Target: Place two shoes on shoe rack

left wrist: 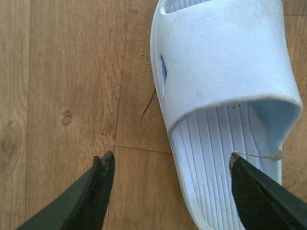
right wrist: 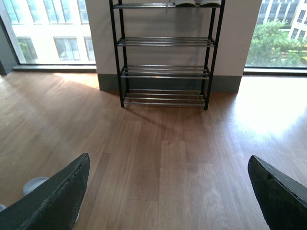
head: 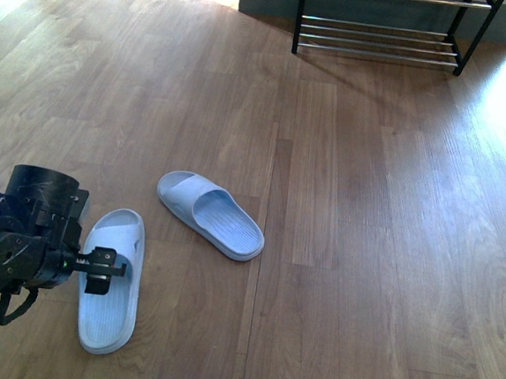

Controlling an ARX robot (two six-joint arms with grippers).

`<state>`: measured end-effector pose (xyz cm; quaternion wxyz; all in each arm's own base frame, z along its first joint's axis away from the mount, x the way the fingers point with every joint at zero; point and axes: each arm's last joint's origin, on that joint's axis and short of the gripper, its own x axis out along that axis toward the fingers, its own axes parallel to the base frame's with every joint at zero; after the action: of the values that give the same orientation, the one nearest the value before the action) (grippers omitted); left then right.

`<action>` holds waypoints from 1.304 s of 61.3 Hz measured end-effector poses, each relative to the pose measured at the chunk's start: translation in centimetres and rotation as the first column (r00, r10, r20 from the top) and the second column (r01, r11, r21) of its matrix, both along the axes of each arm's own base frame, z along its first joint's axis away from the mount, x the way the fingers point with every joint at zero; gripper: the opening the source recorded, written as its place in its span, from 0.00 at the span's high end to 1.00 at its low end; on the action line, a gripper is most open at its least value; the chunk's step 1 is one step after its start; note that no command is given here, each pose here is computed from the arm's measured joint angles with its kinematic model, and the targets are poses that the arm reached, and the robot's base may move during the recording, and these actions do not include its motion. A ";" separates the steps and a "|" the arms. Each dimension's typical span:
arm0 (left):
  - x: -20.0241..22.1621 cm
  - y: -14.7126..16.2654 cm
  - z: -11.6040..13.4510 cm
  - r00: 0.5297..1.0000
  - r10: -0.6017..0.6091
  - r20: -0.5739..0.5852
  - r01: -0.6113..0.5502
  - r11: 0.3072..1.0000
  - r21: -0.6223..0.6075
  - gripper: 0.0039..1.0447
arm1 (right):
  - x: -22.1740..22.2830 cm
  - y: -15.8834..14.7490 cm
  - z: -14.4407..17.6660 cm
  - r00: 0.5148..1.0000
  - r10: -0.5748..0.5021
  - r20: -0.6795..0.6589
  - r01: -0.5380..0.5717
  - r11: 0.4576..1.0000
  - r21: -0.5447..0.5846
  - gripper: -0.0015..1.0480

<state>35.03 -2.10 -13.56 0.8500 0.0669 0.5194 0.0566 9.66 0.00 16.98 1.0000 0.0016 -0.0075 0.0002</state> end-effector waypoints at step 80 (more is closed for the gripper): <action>-1.0 3.3 10.9 0.953 0.040 0.302 -0.054 0.998 0.036 0.98 | 0.0 0.0 0.0 1.000 0.000 0.000 0.000 1.000 0.000 0.09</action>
<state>34.06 1.22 -2.70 0.9159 0.0635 0.3841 0.0976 9.66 0.00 16.98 1.0000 0.0014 -0.0075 0.0000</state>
